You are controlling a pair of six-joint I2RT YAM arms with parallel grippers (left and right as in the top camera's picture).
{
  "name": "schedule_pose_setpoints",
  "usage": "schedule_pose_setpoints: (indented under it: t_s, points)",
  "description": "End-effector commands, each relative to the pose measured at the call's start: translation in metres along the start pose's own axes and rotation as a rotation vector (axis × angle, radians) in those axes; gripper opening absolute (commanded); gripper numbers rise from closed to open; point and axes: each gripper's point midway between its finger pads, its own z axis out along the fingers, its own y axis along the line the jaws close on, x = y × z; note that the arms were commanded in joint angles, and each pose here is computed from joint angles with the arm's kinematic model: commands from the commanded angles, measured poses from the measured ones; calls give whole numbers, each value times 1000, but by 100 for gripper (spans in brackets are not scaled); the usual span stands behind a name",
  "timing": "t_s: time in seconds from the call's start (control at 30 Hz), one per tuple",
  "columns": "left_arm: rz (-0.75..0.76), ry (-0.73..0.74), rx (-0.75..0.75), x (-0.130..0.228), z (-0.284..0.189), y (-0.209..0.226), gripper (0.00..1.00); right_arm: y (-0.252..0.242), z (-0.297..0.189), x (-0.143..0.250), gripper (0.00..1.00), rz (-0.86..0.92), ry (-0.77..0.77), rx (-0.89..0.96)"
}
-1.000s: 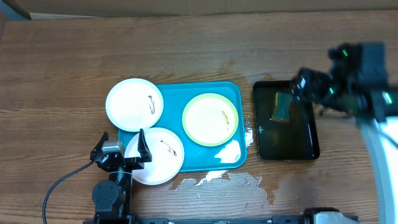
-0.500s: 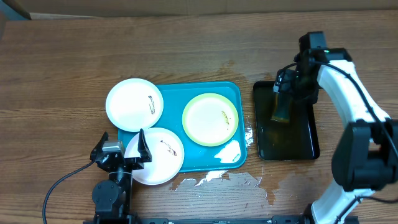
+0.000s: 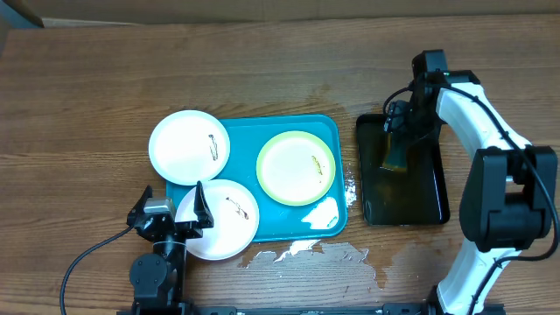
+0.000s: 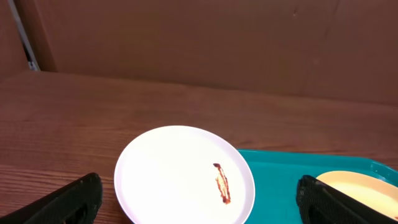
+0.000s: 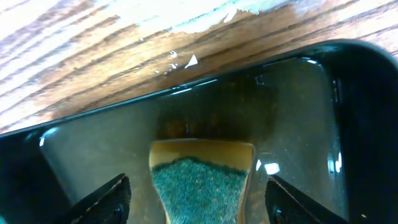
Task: Clean dirty plates on tray and stack at the side
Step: 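Reach the right gripper down to the sponge in the black tray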
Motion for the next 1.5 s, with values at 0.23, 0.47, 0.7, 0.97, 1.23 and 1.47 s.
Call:
schedule_pose_setpoints:
  t_s: [0.23, 0.47, 0.7, 0.97, 1.23, 1.47]
  points:
    - [14, -7, 4, -1, 0, 0, 100, -2, 14, 4, 70, 0, 26, 21]
    - [14, -7, 4, -1, 0, 0, 100, -4, 23, 9, 66, 1, 45, 28]
    - [14, -7, 4, -1, 0, 0, 100, -8, 35, 17, 54, 1, 55, 31]
    - [14, -7, 4, -1, 0, 0, 100, 9, 22, 11, 8, 1, 60, -47]
    - [15, -7, 4, -1, 0, 0, 100, 10, 1, 13, 56, 2, 102, -33]
    - [14, -7, 4, -1, 0, 0, 100, 2, -22, 43, 62, 30, 231, 3]
